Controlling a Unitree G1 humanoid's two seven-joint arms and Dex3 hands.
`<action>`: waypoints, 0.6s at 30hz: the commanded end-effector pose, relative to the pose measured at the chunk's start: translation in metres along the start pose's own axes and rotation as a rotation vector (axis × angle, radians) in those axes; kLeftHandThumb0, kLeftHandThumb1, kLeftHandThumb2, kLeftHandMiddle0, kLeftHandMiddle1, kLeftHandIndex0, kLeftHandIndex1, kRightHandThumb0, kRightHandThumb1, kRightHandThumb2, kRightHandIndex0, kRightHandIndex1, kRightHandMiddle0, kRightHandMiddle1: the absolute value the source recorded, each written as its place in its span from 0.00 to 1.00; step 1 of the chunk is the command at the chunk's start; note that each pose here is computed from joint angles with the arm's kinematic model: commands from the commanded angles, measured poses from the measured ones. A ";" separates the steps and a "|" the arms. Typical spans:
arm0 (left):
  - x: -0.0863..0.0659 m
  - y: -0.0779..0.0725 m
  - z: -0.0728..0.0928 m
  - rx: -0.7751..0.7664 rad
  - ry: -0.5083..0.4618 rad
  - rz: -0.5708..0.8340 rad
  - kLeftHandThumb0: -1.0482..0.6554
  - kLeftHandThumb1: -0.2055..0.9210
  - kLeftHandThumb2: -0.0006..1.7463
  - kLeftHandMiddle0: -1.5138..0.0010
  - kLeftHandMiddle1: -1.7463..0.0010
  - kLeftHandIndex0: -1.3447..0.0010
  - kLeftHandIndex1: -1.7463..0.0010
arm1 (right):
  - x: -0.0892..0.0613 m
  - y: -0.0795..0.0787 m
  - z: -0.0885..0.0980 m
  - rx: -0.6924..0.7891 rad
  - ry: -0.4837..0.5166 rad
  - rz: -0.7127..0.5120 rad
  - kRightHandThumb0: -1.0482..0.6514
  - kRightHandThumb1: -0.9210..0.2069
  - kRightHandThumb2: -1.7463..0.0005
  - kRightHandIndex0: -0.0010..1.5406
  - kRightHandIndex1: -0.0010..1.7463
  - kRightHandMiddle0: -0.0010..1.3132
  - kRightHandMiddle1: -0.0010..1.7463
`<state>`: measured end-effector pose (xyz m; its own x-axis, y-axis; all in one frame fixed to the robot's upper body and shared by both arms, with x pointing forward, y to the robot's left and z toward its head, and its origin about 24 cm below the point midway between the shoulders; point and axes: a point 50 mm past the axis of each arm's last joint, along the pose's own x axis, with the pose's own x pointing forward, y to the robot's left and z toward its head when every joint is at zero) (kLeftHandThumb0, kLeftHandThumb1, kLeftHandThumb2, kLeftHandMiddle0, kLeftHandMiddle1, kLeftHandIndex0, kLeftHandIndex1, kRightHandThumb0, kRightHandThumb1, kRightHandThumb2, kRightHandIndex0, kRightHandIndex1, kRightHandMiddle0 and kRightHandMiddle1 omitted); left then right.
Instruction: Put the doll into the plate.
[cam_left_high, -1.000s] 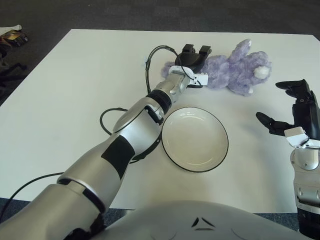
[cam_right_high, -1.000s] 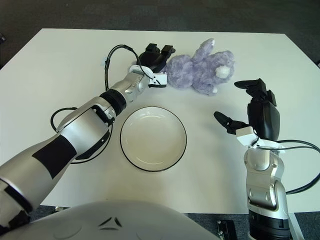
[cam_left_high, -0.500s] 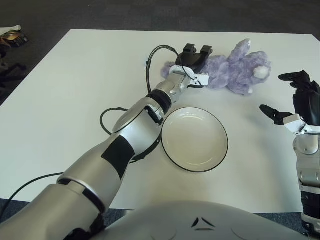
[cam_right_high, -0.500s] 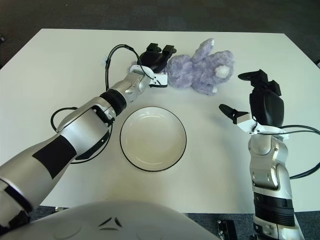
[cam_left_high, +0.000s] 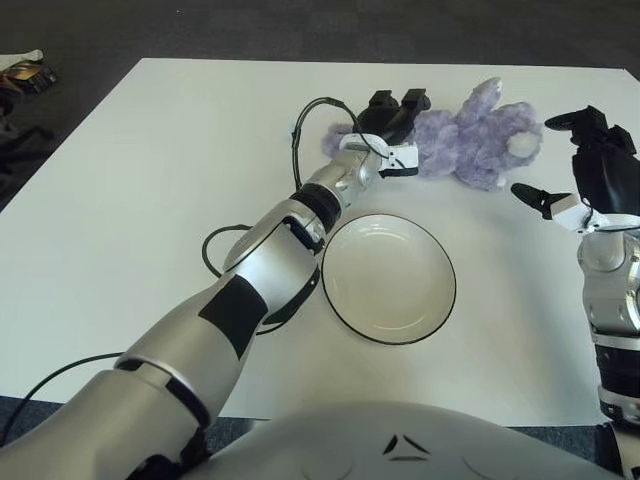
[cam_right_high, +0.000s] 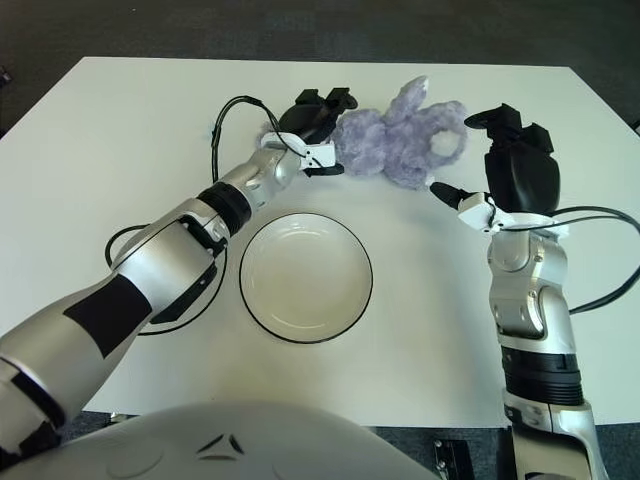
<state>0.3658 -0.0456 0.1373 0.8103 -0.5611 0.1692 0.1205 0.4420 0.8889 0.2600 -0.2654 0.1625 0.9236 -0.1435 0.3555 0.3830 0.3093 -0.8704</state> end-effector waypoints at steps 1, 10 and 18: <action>-0.002 -0.001 -0.001 -0.037 -0.004 0.013 0.35 0.35 0.59 0.99 0.26 1.00 0.35 | 0.008 -0.004 0.002 -0.077 -0.002 0.025 0.34 0.59 0.43 0.11 0.54 0.00 0.60; 0.000 0.003 0.002 -0.033 -0.010 0.021 0.34 0.35 0.58 1.00 0.21 1.00 0.37 | 0.022 -0.002 -0.003 -0.142 -0.036 0.081 0.15 0.39 0.61 0.14 0.55 0.00 0.46; 0.001 0.002 0.002 -0.049 0.005 -0.007 0.37 0.33 0.59 1.00 0.30 1.00 0.44 | 0.036 -0.001 -0.006 -0.170 -0.075 0.166 0.08 0.30 0.69 0.12 0.57 0.00 0.37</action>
<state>0.3660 -0.0464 0.1422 0.8057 -0.5644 0.1796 0.1334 0.4685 0.8733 0.2878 -0.2763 0.1682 0.9674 -0.0704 0.2431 0.2520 0.1812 -0.9506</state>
